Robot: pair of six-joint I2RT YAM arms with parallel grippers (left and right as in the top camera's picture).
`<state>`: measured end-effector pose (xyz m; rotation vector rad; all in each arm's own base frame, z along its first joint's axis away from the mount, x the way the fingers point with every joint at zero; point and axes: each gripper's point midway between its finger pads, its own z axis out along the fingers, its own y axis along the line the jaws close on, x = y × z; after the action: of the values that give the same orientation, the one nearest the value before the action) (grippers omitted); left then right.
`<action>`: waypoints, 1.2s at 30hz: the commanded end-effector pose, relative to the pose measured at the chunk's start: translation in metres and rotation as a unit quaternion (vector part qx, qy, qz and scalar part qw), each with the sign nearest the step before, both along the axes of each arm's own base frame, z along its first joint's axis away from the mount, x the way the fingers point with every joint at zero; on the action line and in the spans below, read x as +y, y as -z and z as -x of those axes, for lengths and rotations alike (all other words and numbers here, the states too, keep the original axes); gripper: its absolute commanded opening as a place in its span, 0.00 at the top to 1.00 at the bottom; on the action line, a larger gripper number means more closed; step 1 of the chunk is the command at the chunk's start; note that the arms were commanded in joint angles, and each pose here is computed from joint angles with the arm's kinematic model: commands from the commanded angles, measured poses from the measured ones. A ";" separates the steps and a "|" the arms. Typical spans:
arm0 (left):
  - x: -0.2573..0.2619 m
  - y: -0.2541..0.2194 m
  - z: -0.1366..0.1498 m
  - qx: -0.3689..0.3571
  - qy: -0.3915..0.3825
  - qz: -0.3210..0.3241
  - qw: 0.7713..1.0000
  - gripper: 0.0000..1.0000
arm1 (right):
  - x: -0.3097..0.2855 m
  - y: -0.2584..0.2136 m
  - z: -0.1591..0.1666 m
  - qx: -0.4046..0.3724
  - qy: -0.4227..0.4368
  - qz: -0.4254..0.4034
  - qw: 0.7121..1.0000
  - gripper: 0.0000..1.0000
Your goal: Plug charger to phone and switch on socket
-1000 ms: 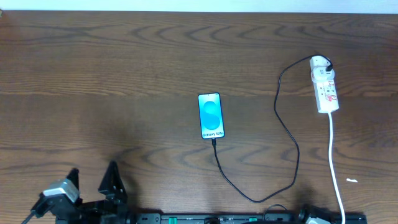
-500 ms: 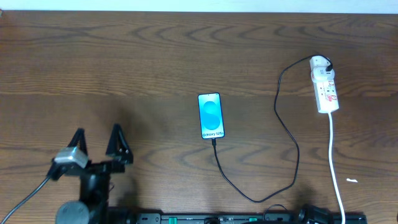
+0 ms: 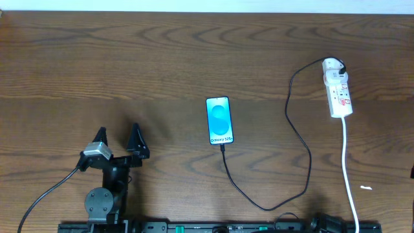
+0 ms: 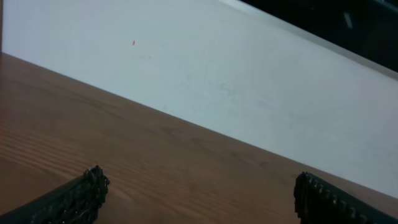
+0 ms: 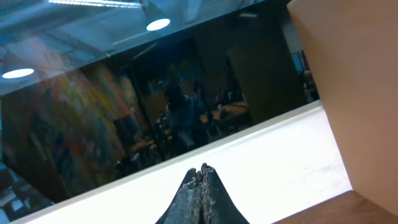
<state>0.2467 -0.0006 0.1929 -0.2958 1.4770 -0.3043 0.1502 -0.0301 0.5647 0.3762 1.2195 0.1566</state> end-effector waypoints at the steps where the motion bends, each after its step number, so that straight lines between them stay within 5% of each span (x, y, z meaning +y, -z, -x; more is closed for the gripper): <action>1: 0.003 -0.001 0.000 -0.003 -0.009 0.001 1.000 0.02 | 0.006 0.002 -0.002 0.005 -0.014 0.012 1.000 0.99; 15: 0.003 0.059 0.003 0.119 -0.009 -0.003 0.993 0.02 | 0.011 0.000 -0.002 0.001 -0.030 0.015 0.999 0.99; 23: 0.003 0.063 0.002 0.129 -0.009 -0.003 0.992 0.02 | 0.018 -0.006 0.010 -0.028 -0.060 -0.048 0.997 0.99; 36: 0.003 0.064 0.002 0.131 -0.009 -0.003 0.991 0.02 | 0.060 -0.025 0.100 -0.122 -0.177 0.028 0.976 0.99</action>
<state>0.2460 -0.0014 0.1466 -0.3256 1.6752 -0.2809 0.0719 0.0250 0.5875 0.1553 1.0742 0.4619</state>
